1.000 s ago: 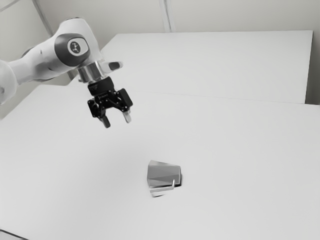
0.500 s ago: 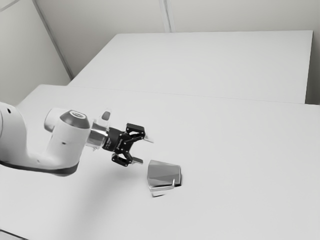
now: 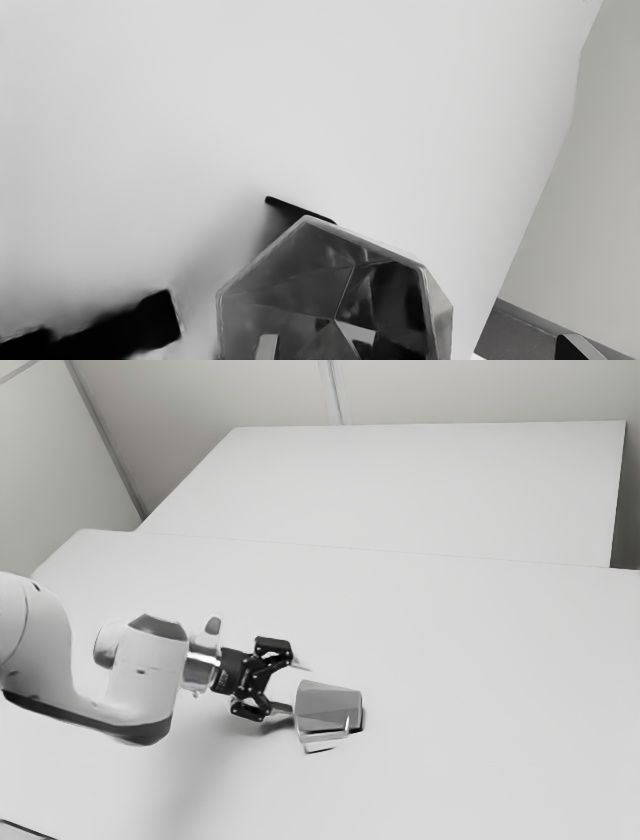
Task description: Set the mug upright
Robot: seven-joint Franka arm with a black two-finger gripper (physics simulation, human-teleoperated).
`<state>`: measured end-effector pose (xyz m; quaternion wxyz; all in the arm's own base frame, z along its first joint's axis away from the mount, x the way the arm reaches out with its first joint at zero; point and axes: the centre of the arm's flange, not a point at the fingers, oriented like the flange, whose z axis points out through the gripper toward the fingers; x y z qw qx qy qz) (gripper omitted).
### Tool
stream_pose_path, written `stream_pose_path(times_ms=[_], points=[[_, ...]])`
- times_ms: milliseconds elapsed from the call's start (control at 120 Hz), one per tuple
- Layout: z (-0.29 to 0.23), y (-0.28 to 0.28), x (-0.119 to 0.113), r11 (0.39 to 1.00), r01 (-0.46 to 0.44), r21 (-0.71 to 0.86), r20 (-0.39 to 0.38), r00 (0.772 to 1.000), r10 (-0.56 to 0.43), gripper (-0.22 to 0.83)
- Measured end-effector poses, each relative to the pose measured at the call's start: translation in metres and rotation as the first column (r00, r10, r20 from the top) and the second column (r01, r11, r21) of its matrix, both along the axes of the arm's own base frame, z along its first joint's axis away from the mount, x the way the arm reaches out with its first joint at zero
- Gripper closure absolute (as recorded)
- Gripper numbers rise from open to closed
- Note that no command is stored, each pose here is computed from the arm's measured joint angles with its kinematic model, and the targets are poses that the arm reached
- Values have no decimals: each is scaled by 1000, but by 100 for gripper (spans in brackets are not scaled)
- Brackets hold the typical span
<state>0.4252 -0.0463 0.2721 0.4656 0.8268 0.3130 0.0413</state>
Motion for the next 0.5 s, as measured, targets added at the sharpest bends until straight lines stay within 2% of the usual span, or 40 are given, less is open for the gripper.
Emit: stream_pose_path(times_ms=[233, 475, 500], points=[[-4, -14, -5, 998, -14, -55, 45, 999, 17, 0], [-3, -51, -10, 996, 23, -91, 84, 996, -16, 0], [-2, -52, -10, 995, 24, -92, 88, 996, -16, 3]])
